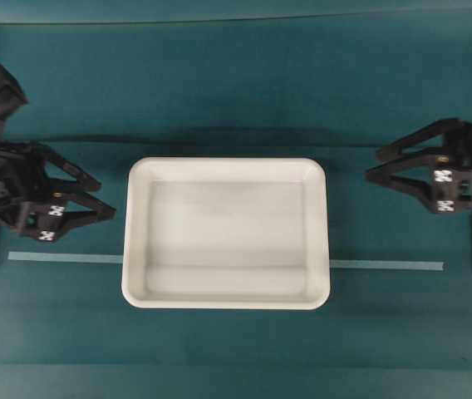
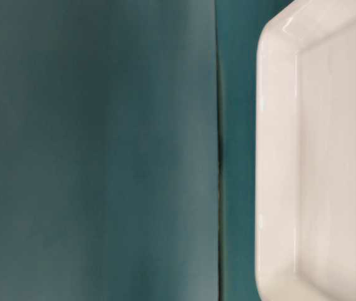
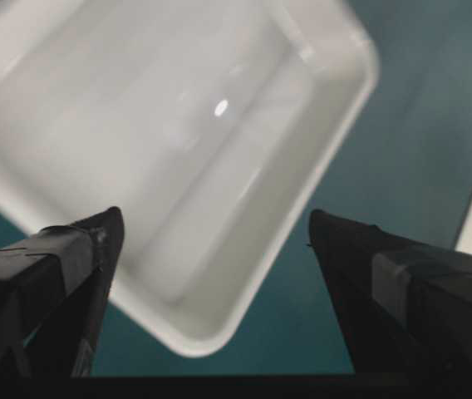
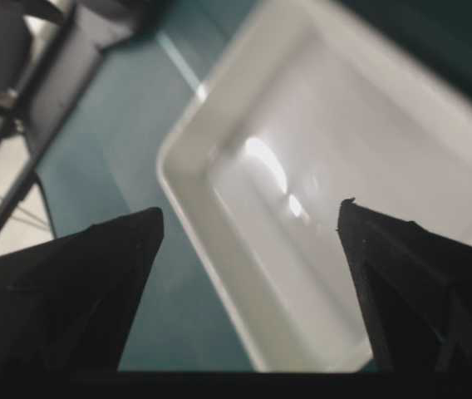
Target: Lift the white case with both hands.
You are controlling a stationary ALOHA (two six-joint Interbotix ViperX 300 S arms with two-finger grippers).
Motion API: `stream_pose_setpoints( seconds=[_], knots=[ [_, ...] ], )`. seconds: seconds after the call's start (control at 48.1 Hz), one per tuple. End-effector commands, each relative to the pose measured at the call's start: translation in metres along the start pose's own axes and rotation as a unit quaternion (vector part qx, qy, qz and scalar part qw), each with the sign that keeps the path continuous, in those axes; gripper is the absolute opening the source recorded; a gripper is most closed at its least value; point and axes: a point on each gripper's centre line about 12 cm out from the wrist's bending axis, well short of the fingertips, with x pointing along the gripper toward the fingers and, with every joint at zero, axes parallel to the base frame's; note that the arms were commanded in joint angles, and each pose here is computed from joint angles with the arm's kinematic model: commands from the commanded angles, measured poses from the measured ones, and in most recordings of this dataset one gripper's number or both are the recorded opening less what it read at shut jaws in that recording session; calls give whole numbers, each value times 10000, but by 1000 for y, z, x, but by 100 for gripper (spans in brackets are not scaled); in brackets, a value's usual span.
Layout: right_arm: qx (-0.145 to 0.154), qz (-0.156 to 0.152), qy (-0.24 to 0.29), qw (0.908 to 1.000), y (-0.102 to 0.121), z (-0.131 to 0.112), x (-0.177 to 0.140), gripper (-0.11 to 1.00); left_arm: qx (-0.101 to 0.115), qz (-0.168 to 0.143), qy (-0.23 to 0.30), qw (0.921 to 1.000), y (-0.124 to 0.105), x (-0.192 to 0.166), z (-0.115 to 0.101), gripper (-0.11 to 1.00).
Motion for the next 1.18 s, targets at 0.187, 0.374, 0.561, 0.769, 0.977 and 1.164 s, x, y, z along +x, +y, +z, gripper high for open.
stream_pose_setpoints(
  seconds=[0.187, 0.374, 0.561, 0.769, 0.977, 1.164],
  knots=[
    [-1309, 287, -674, 9887, 14, 19, -30, 90, 585, -551, -648, 9947, -18, -35, 19, 95],
    [-1465, 399, -873, 9845, 18, 23, -41, 90, 1160, -814, -1081, 9840, -24, -62, 26, 95],
    [-1507, 533, -1076, 9813, 24, 28, -53, 90, 1723, -997, -1499, 9684, -29, -85, 31, 95],
    [-1648, 644, -1312, 9754, 29, 35, -66, 90, 1969, -1108, -1768, 9580, -33, -102, 36, 95],
    [-1895, 750, -1570, 9663, 36, 41, -79, 90, 1987, -1213, -1949, 9528, -36, -114, 39, 95],
    [-2010, 781, -1731, 9610, 38, 44, -88, 90, 1992, -1292, -2084, 9488, -38, -124, 40, 95]
  ],
)
